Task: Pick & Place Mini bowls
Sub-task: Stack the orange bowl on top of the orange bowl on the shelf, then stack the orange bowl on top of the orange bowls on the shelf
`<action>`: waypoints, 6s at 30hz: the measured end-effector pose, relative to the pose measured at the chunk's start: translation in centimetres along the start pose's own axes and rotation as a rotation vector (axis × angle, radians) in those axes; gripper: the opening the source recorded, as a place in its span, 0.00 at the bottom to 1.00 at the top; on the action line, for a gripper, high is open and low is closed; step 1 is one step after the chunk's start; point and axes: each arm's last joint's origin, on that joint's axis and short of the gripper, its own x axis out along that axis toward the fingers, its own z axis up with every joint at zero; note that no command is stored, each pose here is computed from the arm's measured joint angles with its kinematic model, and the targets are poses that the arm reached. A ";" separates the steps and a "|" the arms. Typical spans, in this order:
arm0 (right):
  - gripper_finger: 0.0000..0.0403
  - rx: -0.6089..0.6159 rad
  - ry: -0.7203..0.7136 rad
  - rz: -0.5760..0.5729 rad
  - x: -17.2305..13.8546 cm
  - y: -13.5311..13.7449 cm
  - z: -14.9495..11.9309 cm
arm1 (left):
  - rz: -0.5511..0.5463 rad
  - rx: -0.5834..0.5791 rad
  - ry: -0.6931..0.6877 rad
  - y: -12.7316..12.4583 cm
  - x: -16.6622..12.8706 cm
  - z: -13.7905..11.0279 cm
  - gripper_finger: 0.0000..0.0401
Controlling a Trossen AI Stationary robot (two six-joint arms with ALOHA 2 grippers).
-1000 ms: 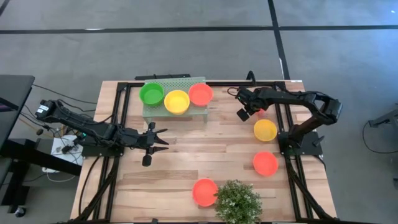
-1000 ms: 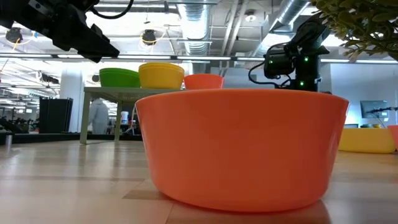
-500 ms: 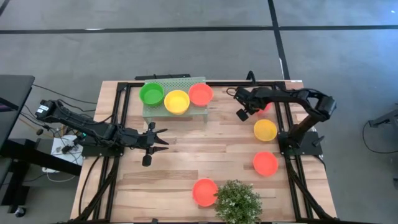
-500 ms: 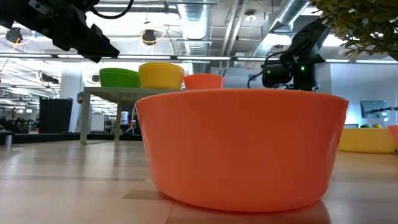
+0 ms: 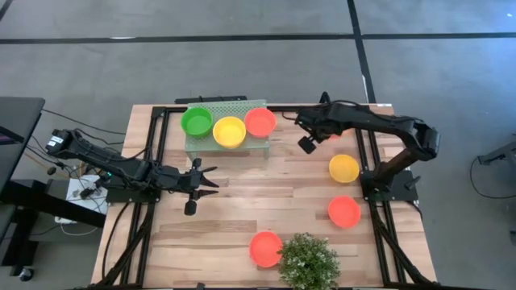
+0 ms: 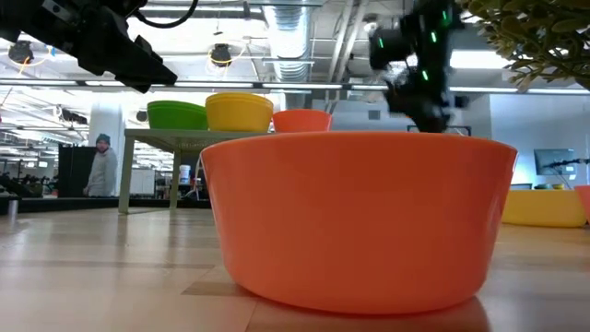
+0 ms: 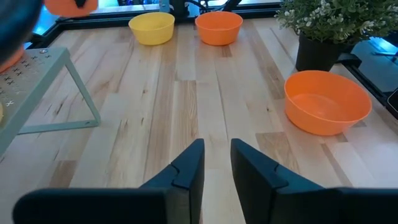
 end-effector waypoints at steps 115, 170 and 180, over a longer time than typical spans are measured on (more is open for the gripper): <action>0.33 -0.846 0.017 0.659 -8.7 26.9 0.1 | -0.001 -0.012 -0.016 0.0 0.0 0.2 0.20; 0.01 -0.827 0.299 0.518 -2.8 31.0 -3.6 | 0.000 0.025 -0.019 0.0 0.0 0.2 0.20; 0.01 -0.585 0.175 0.329 -7.1 24.3 0.5 | 0.000 0.025 -0.019 0.0 0.0 0.2 0.20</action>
